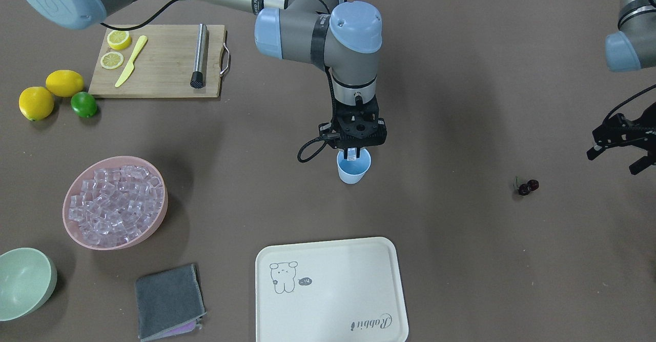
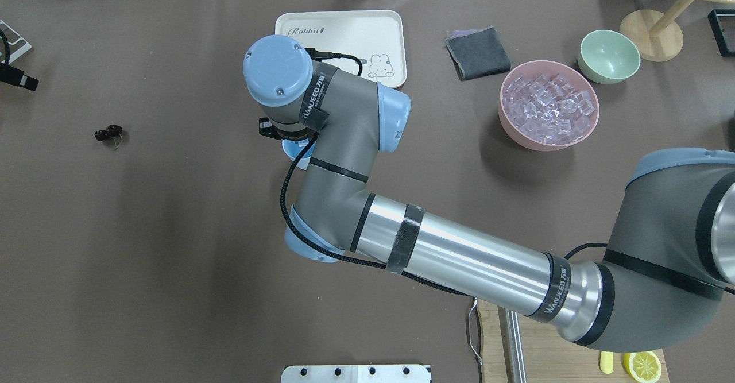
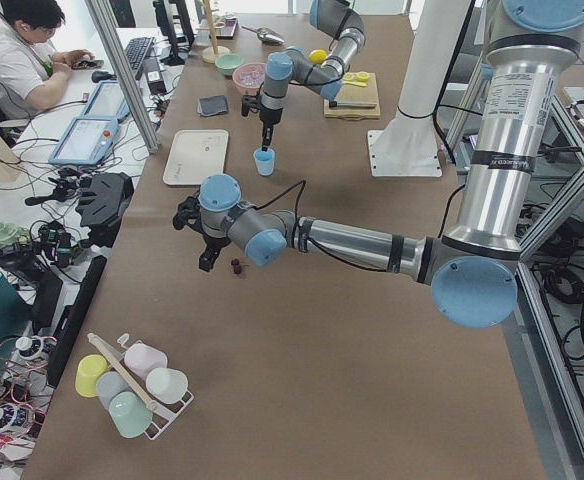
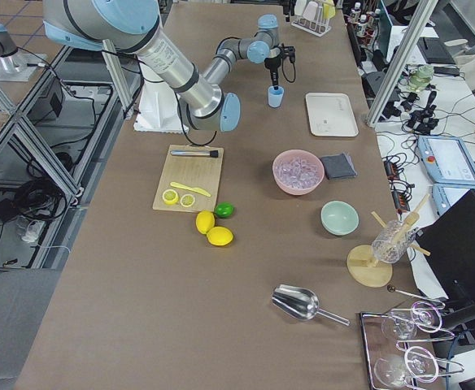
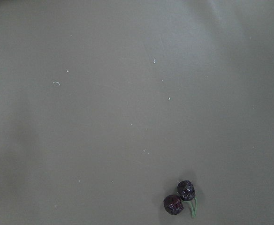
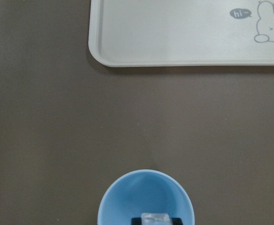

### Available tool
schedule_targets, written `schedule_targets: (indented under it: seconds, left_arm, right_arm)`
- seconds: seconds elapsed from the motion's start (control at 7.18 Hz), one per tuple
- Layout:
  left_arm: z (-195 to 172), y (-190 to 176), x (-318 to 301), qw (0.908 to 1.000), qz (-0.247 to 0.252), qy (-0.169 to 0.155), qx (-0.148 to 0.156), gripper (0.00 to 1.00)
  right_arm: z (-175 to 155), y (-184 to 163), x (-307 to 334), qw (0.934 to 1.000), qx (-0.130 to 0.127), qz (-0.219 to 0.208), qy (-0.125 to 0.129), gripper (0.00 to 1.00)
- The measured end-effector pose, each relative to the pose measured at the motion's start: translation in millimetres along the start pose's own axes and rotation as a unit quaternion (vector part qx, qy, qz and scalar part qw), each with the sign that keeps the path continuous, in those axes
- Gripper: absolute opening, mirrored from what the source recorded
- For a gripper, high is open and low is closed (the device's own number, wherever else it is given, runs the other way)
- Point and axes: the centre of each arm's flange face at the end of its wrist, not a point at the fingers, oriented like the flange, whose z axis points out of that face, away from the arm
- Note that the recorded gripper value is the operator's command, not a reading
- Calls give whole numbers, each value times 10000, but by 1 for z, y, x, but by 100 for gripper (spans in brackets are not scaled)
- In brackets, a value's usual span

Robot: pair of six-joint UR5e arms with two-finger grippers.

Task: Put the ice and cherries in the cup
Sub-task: 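Carry the ice cube with the right gripper over the light-blue cup, then release the ice cube into the cup and withdraw the right gripper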

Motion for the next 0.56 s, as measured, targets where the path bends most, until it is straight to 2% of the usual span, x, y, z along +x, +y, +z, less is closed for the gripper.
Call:
schedule_targets:
  seconds: [0.14, 0.42, 0.56]
  left_arm:
    - [0, 1, 0, 10000, 2, 0, -2, 98]
    - [0, 2, 0, 10000, 15, 5, 9, 98]
    - [1, 3, -1, 10000, 26, 9, 21, 98]
  right_arm:
    - [3, 5, -2, 10000, 58, -36, 21, 98]
    - [3, 2, 0, 9998, 155, -55, 53, 98]
    - [-9, -20, 14, 9999, 111, 25, 36, 98]
